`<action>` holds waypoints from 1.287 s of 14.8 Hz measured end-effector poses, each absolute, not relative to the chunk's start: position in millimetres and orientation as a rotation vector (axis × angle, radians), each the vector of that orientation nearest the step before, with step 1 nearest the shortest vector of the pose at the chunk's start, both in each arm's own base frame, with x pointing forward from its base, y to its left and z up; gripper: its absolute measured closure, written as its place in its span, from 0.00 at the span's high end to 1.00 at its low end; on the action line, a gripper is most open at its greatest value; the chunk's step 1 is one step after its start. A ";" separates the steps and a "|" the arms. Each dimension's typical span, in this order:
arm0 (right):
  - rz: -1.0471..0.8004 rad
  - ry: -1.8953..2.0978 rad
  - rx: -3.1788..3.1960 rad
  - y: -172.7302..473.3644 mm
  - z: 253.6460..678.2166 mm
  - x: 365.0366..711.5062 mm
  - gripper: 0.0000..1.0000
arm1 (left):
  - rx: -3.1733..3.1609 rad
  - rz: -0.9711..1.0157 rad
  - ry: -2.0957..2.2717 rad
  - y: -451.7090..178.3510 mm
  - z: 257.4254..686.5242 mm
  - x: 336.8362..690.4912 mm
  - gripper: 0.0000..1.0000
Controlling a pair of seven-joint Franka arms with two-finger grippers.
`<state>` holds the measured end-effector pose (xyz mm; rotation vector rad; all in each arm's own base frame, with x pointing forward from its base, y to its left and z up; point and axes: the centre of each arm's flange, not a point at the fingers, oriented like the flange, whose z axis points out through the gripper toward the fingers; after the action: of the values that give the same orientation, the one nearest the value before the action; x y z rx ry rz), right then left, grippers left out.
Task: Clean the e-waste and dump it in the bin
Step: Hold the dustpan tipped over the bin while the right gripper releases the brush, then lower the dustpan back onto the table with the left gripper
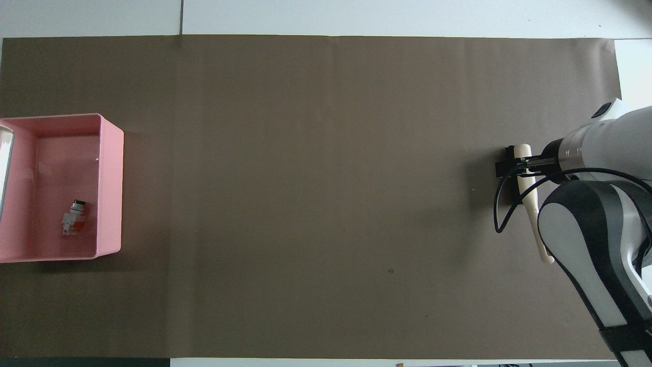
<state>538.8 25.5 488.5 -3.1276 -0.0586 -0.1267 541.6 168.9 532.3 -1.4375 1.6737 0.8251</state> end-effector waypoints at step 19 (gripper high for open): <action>0.080 0.303 -3.130 -44.5 640.0 522.8 1.00 | -1.782 0.401 2.069 -129.6 439.9 491.6 0.33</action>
<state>522.8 -44.5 640.0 -3.1299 0.3031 0.0796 491.6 -129.6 439.9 -1.7819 2.0688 0.4007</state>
